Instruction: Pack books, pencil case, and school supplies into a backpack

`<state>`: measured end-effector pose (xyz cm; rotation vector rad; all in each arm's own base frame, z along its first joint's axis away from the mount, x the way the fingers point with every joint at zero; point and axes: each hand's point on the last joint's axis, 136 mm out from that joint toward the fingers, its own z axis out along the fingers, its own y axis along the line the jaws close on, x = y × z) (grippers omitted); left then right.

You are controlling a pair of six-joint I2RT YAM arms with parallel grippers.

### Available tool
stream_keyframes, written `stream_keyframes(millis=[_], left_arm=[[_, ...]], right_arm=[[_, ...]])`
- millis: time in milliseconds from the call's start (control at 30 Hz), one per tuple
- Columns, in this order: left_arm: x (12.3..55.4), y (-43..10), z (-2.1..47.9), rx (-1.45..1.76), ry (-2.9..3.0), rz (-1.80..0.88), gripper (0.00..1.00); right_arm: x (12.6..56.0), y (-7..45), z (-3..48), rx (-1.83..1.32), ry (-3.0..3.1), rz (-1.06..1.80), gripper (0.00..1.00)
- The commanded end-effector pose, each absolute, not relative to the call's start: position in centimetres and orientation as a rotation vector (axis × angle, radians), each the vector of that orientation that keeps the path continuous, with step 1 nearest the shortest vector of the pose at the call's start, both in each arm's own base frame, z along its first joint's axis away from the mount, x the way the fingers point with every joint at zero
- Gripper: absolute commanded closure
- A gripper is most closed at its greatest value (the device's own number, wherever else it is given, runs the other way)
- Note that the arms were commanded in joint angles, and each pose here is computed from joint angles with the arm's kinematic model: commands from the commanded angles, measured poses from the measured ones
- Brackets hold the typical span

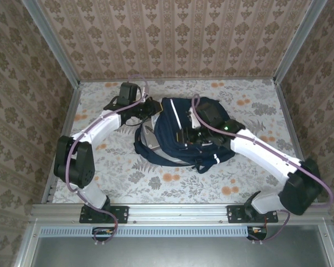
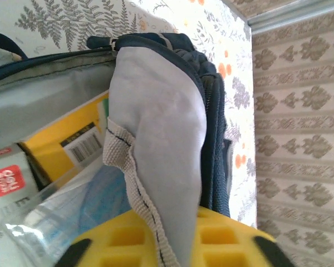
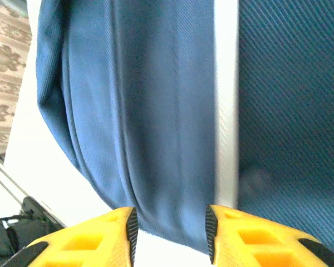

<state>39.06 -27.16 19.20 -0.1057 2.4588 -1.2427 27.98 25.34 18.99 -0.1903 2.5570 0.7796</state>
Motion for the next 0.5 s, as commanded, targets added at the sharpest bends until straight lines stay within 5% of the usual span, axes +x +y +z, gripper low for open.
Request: stream_keyframes(millis=[0, 233, 467], left_arm=[[39.7, -27.7, 19.7, -0.056, 2.443, -1.276, 1.0], [41.0, -26.1, 20.1, -0.141, 2.422, -1.216, 1.0], [40.6, -22.7, 21.2, -0.266, 2.39, -1.09, 1.0]], right_arm=[[24.8, 22.3, 17.4, -0.117, 2.626, 0.687, 0.6], [20.5, 23.6, 13.0, -0.1, 2.672, 0.797, 0.65], [22.3, 26.1, 9.2, -0.046, 2.691, 0.787, 0.65]])
